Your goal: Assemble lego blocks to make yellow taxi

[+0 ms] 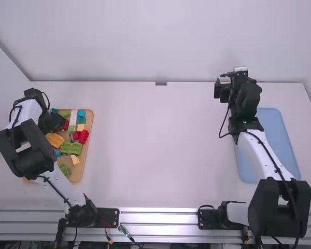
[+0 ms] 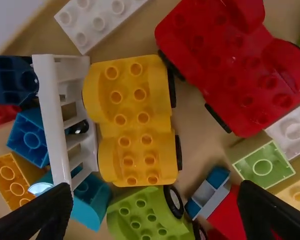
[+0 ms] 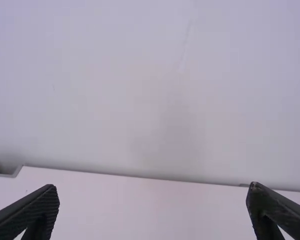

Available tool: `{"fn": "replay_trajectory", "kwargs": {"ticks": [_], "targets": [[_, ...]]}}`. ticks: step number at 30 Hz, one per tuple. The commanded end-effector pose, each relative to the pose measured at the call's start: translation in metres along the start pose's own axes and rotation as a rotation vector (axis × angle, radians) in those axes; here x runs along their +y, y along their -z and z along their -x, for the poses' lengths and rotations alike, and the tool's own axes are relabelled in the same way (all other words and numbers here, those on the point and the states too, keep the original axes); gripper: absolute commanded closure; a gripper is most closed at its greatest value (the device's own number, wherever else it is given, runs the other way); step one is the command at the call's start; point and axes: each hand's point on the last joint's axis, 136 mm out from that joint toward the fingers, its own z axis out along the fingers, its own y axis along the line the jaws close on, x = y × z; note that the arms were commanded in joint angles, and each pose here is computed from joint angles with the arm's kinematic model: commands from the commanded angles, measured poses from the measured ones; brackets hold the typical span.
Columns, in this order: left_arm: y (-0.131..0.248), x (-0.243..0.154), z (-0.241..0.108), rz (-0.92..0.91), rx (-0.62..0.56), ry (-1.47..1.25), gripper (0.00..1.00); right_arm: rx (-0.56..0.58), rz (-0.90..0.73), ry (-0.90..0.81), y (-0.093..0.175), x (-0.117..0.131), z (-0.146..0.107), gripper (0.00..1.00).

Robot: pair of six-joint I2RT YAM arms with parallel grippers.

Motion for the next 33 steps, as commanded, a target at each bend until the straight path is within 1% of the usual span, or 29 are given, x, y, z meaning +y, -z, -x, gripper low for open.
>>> {"fn": "replay_trajectory", "kwargs": {"ticks": [1, 10, 16, 18, 24, 28, 33], "targets": [[-0.007, 0.002, -0.006, 0.007, 0.022, 0.005, 0.12, -0.024, -0.011, -0.008, -0.002, -0.004, 0.014, 0.01], [-0.027, 0.006, -0.021, 0.016, 0.043, 0.017, 0.13, -0.025, -0.011, -0.007, -0.002, -0.004, 0.014, 0.01], [-0.036, 0.011, -0.027, 0.034, 0.044, 0.031, 0.12, -0.025, -0.010, -0.007, -0.002, -0.004, 0.014, 0.01], [-0.040, 0.013, -0.027, 0.037, 0.040, 0.037, 0.14, -0.025, -0.010, -0.007, -0.002, -0.004, 0.014, 0.01], [-0.051, 0.021, -0.026, 0.074, 0.000, 0.086, 0.14, -0.023, -0.005, -0.007, -0.002, -0.003, 0.013, 0.01], [-0.056, 0.022, -0.024, 0.060, -0.015, 0.100, 0.15, -0.027, 0.014, -0.007, -0.002, 0.000, 0.014, 0.01], [-0.066, 0.019, -0.019, 0.038, -0.065, 0.088, 0.17, -0.027, 0.015, -0.007, -0.002, 0.000, 0.014, 0.01]]}}
